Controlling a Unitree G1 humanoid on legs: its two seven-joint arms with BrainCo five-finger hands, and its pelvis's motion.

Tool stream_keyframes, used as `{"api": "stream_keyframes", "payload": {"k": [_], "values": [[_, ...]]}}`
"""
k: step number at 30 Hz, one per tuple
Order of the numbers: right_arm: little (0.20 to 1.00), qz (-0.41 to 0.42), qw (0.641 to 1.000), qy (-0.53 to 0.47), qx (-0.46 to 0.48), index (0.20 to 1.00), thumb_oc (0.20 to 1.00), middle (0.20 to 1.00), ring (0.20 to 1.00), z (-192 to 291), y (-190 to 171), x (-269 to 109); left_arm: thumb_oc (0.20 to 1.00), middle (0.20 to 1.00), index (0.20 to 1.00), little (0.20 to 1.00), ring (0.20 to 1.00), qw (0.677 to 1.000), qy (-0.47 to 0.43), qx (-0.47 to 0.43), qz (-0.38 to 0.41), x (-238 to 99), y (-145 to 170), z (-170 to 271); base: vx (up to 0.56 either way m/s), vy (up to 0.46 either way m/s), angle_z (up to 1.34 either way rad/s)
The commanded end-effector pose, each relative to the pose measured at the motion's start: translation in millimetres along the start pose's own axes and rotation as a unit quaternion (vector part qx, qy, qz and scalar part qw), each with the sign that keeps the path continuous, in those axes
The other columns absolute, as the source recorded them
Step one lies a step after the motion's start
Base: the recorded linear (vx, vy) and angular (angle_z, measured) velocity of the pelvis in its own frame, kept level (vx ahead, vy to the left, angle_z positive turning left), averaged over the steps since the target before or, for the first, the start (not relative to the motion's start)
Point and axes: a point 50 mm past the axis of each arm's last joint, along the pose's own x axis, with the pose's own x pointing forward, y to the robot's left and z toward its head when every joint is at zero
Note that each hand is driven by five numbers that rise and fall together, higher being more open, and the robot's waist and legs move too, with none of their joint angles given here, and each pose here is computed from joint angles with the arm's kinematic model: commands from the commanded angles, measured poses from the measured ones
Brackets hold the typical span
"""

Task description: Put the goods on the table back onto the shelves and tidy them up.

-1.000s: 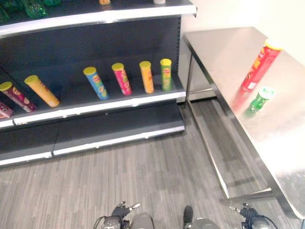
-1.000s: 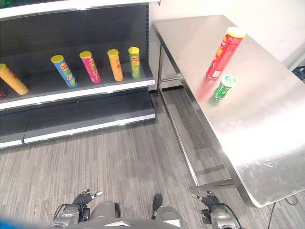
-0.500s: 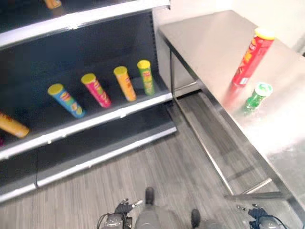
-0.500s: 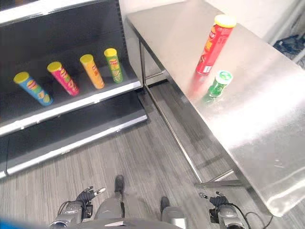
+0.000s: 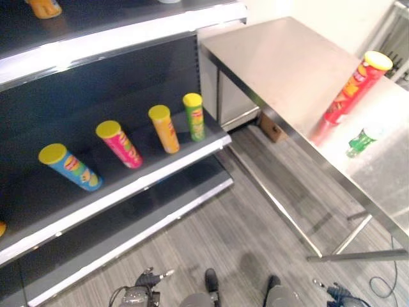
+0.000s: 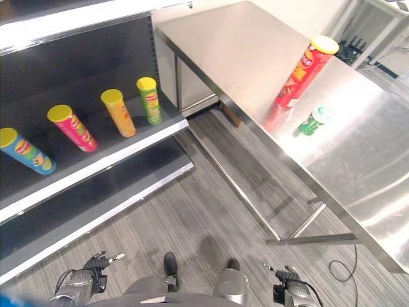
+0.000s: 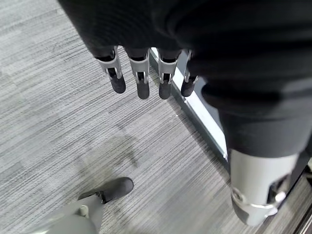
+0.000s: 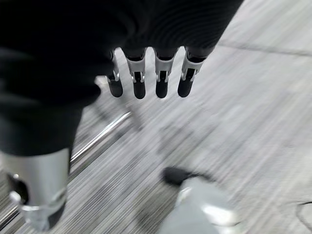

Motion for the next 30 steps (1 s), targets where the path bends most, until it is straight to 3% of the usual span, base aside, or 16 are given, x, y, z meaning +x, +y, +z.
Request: {"api": "stream_keyframes", "payload": {"k": [1, 4, 8, 11, 19, 23, 26, 30], "values": [[1.000, -0.075, 0.995, -0.020, 0.070, 1.000, 1.000, 1.000, 1.000, 20.6, -43.7, 2.7, 1.000, 1.000, 1.000, 1.000, 1.000, 0.999, -0.033, -0.023, 0.010, 4.1, 1.3, 23.7, 0.00, -0.045, -0.39], [1.000, -0.117, 0.972, -0.041, 0.198, 1.000, 1.000, 1.000, 1.000, 25.3, -78.9, -0.7, 1.000, 1.000, 1.000, 1.000, 1.000, 0.999, -0.033, -0.020, 0.003, 4.0, -0.2, 23.2, 0.02, -0.022, -0.42], [1.000, -0.164, 0.950, -0.062, 0.258, 1.000, 1.000, 1.000, 1.000, 25.0, -113.0, -7.5, 1.000, 1.000, 1.000, 1.000, 1.000, 1.000, -0.022, -0.003, -0.005, 4.1, -3.0, 19.2, 0.04, -0.012, -0.19], [1.000, -0.222, 0.920, -0.096, 0.308, 1.000, 1.000, 1.000, 1.000, 31.1, -162.8, -21.7, 1.000, 1.000, 1.000, 1.000, 1.000, 1.000, -0.022, 0.011, -0.011, 3.8, -4.2, 18.3, 0.04, -0.009, -0.11], [1.000, -0.258, 0.823, -0.360, 0.356, 1.000, 1.000, 1.000, 1.000, 121.7, -262.3, -95.4, 1.000, 1.000, 1.000, 1.000, 1.000, 1.000, 0.011, 0.012, -0.020, 0.2, -4.1, -5.2, 0.01, -0.002, -0.01], [1.000, -0.236, 0.772, -0.533, 0.252, 1.000, 1.000, 1.000, 1.000, 202.1, -265.1, -158.3, 1.000, 1.000, 1.000, 1.000, 1.000, 1.000, 0.004, 0.009, -0.029, -2.4, -5.4, -9.6, 0.00, 0.000, 0.00], [1.000, -0.249, 0.737, -0.618, 0.114, 1.000, 1.000, 1.000, 1.000, 265.0, -236.7, -202.6, 1.000, 1.000, 1.000, 1.000, 1.000, 0.999, -0.003, 0.016, -0.035, -4.2, -9.8, -11.0, 0.00, -0.010, 0.06], [1.000, -0.204, 0.717, -0.664, 0.052, 1.000, 1.000, 1.000, 1.000, 300.6, -199.3, -218.8, 1.000, 1.000, 1.000, 1.000, 1.000, 0.999, -0.016, 0.017, -0.036, -4.9, -10.8, -7.3, 0.00, -0.022, 0.15]]}}
